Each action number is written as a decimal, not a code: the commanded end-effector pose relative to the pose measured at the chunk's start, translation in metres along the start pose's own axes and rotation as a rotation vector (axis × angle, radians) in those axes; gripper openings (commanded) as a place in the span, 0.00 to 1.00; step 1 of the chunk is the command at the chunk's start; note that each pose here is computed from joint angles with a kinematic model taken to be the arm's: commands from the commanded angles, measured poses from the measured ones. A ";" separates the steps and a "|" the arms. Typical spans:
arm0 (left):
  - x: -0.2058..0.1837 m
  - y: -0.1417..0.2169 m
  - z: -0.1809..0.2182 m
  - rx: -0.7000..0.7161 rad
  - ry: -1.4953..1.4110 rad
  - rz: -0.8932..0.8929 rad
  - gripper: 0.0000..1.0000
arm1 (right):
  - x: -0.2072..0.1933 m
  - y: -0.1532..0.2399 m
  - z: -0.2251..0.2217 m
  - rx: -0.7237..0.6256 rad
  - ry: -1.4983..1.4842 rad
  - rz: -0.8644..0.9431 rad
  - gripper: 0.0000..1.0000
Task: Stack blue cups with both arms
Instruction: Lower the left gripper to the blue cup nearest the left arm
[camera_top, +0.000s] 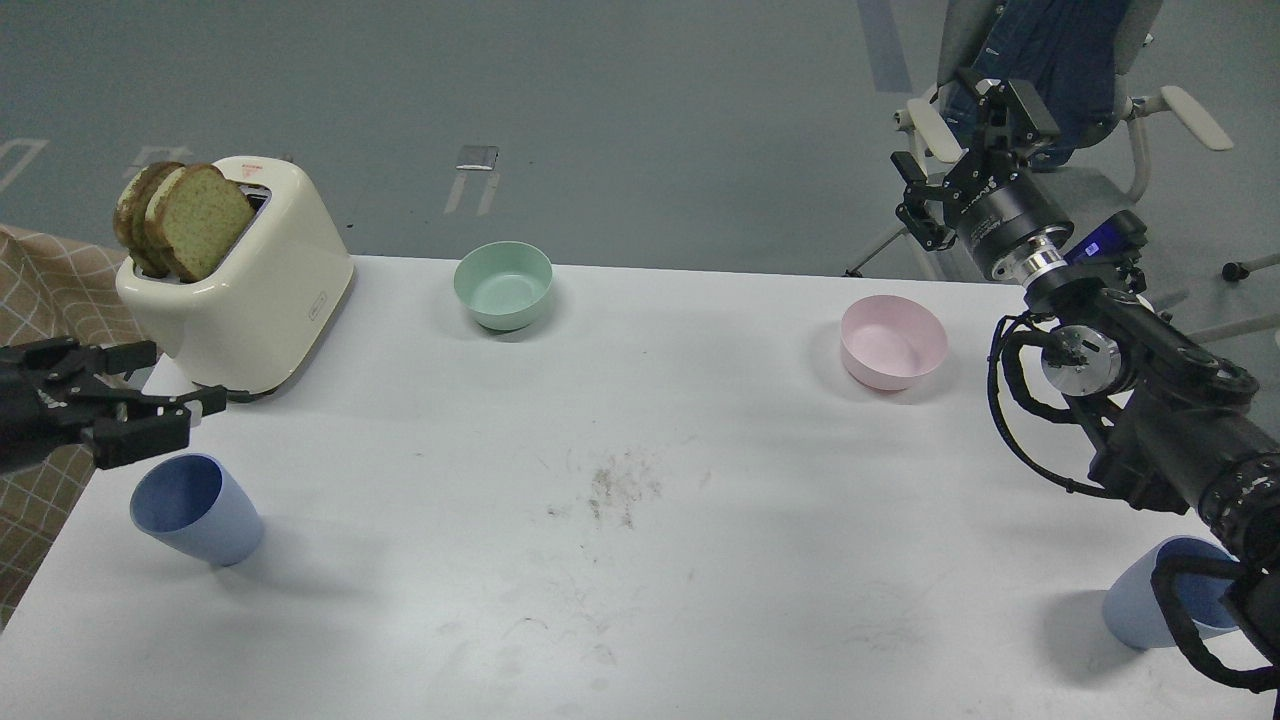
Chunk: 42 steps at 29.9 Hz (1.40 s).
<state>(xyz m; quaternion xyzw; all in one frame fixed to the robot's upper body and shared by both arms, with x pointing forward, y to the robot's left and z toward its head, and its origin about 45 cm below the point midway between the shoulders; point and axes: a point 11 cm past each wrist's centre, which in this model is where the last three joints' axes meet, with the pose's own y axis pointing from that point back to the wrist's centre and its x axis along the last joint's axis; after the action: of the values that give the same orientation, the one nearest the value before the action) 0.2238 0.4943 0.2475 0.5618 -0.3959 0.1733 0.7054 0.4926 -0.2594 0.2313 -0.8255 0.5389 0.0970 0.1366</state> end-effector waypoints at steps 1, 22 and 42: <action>-0.015 -0.001 -0.005 0.021 0.068 -0.004 0.95 | -0.002 -0.001 0.002 -0.002 -0.003 -0.005 1.00; -0.059 -0.011 -0.021 0.076 0.151 -0.072 0.16 | -0.001 0.002 0.005 -0.008 -0.004 -0.001 1.00; 0.041 -0.017 0.009 -0.037 0.028 0.134 0.00 | -0.006 -0.011 -0.018 0.027 0.020 -0.022 1.00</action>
<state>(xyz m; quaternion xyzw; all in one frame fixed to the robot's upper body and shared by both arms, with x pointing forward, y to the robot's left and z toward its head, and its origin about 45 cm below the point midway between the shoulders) 0.2362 0.4952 0.2433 0.5488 -0.3849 0.2165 0.7098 0.4946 -0.2585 0.2363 -0.8276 0.5365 0.0921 0.1372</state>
